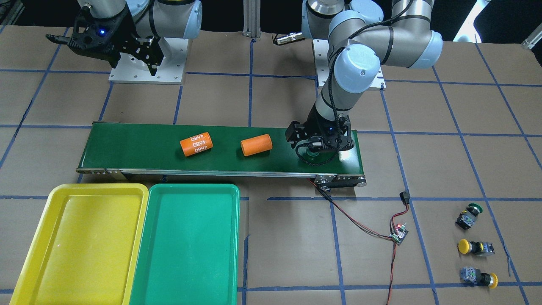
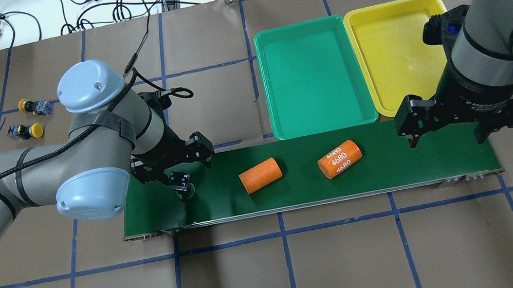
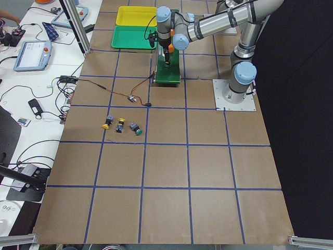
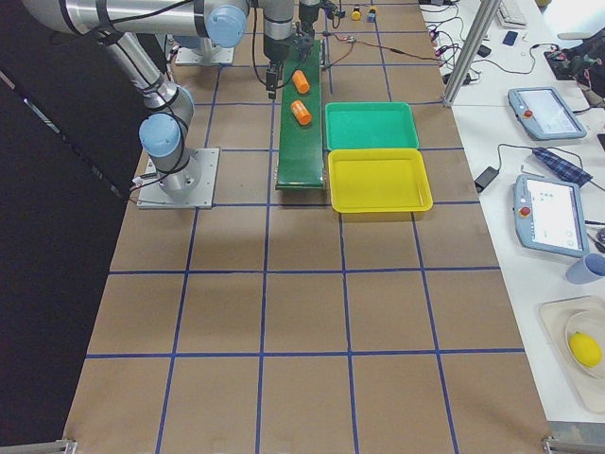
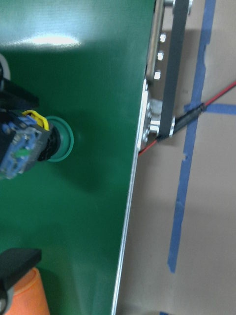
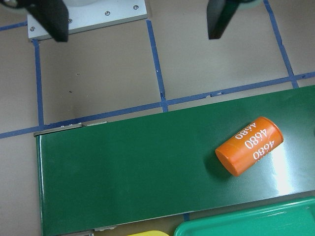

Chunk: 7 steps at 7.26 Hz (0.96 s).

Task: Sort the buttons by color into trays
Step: 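Place the green-capped button on the conveyor and withdraw the left gripper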

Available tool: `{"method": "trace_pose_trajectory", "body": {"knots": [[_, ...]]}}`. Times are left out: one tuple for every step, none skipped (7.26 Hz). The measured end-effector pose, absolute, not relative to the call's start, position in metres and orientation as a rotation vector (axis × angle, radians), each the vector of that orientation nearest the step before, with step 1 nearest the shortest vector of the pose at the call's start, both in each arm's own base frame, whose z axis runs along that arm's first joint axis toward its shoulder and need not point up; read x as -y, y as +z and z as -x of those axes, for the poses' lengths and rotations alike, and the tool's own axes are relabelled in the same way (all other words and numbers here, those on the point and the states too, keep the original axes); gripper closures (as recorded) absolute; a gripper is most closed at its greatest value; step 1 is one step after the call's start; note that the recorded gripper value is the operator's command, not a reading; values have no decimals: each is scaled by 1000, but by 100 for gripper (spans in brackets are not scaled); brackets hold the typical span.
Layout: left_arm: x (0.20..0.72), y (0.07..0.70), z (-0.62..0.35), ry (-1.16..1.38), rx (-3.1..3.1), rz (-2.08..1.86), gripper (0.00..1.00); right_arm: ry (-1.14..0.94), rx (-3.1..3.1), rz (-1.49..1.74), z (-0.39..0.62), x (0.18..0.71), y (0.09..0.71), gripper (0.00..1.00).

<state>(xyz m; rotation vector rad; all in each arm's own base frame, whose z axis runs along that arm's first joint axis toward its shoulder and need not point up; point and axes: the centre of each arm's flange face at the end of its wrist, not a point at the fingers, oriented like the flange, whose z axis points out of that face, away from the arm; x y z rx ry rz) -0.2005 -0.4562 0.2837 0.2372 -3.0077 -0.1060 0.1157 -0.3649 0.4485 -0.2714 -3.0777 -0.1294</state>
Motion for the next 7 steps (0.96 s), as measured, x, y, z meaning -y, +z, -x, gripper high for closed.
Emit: {"method": "trace_pose_trajectory", "body": {"knots": [[454,283,213,-103,2987,-244,0,-130,3078,270,-116,365,448,0],[450,283,228,-110,2946,-257,0,-130,3078,270,-116,365,448,0],[448,285,241,-117,2896,-277,0,-130,3075,272,-115,365,449,0],[451,291,244,-96,2866,-274,0,-130,3073,273,-115,365,449,0],[460,299,230,-47,2866,-222,0,-132,3071,272,-115,365,448,0],[476,303,190,2,2898,-155,0,-131,3071,271,-115,365,448,0],[494,302,127,35,2952,-99,0,-131,3069,271,-115,365,448,0]]}}
